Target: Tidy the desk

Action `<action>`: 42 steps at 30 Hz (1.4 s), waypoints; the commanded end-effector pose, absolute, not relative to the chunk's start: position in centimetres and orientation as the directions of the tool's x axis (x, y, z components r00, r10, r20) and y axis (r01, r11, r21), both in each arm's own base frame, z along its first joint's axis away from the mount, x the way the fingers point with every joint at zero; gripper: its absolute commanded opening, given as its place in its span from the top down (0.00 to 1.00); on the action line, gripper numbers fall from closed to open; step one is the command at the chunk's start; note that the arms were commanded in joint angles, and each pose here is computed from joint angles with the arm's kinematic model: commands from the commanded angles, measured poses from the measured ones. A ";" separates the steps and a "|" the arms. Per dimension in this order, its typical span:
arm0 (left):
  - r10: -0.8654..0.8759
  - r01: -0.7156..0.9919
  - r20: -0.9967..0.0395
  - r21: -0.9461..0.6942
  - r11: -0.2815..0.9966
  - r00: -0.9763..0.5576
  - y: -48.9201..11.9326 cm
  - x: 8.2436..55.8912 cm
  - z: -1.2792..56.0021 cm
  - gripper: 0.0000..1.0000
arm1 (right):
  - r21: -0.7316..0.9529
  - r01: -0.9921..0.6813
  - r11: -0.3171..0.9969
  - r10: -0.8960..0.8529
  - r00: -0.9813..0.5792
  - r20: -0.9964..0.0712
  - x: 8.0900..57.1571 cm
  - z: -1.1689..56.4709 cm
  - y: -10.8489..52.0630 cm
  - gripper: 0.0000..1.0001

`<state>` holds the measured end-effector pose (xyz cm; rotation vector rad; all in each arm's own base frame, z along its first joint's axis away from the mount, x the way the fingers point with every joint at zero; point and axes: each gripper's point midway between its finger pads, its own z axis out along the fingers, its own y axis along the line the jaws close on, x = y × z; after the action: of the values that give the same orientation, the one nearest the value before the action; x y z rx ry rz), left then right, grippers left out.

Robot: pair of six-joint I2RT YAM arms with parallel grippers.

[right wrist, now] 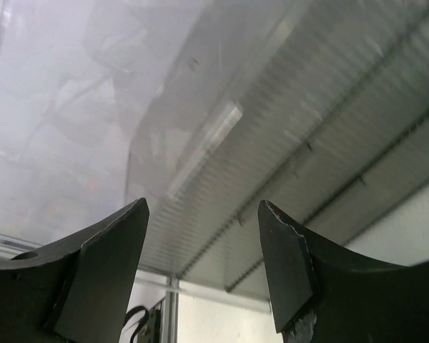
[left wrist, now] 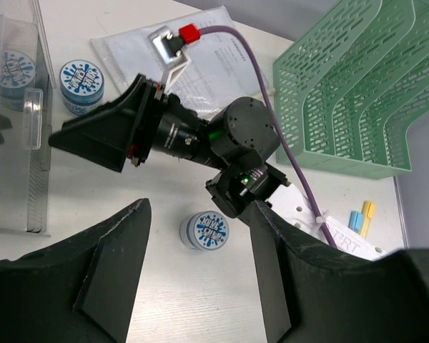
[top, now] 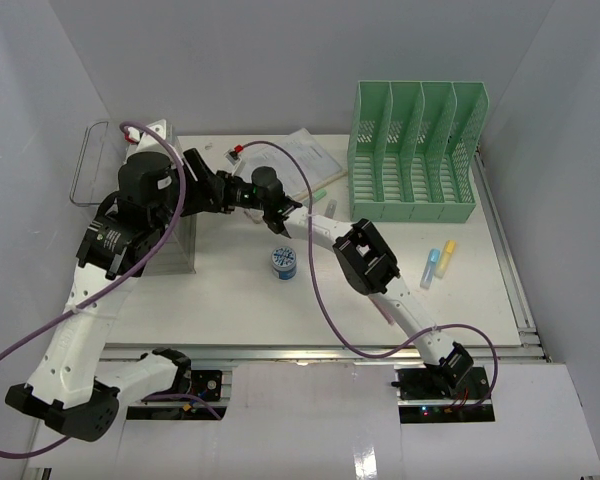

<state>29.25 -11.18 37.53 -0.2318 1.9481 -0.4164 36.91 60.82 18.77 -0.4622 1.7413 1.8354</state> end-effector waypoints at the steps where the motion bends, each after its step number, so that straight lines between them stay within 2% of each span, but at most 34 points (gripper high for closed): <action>1: -0.367 0.020 -0.850 -0.404 0.915 -0.379 -10.4 28.0 38.1 0.32 | 0.714 -0.700 0.009 0.289 -0.682 -0.672 38.5 23.9 61.2 0.31; 13: -0.363 0.061 -0.852 -0.414 0.908 -0.377 -11.0 27.8 38.0 0.32 | 0.748 -0.661 0.051 0.329 -0.696 -0.638 39.6 22.5 62.3 0.35; 22: -0.358 0.063 -0.849 -0.412 0.909 -0.389 -11.0 27.6 37.1 0.32 | 0.764 -0.645 0.036 0.320 -0.717 -0.620 38.4 21.6 63.6 0.43; 27: -0.362 0.059 -0.845 -0.416 0.907 -0.394 -10.9 27.3 36.5 0.32 | 0.779 -0.627 0.030 0.317 -0.733 -0.602 38.0 21.4 63.9 0.57; 32: -0.370 0.060 -0.840 -0.425 0.903 -0.397 -10.9 27.0 36.4 0.32 | 0.790 -0.612 0.032 0.314 -0.745 -0.589 37.8 21.1 64.0 0.76; 39: -0.387 0.043 -0.825 -0.442 0.896 -0.411 -10.8 26.6 35.5 0.32 | 0.786 -0.618 -0.004 0.329 -0.744 -0.582 37.6 23.3 63.7 0.91; 42: -0.409 0.024 -0.811 -0.460 0.887 -0.419 -10.9 26.6 34.5 0.32 | 0.777 -0.629 -0.013 0.343 -0.733 -0.587 38.1 25.0 62.9 0.92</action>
<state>26.91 -10.82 35.20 -0.2426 1.9574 -0.4616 38.31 63.41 19.30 -0.2736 1.7297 1.7860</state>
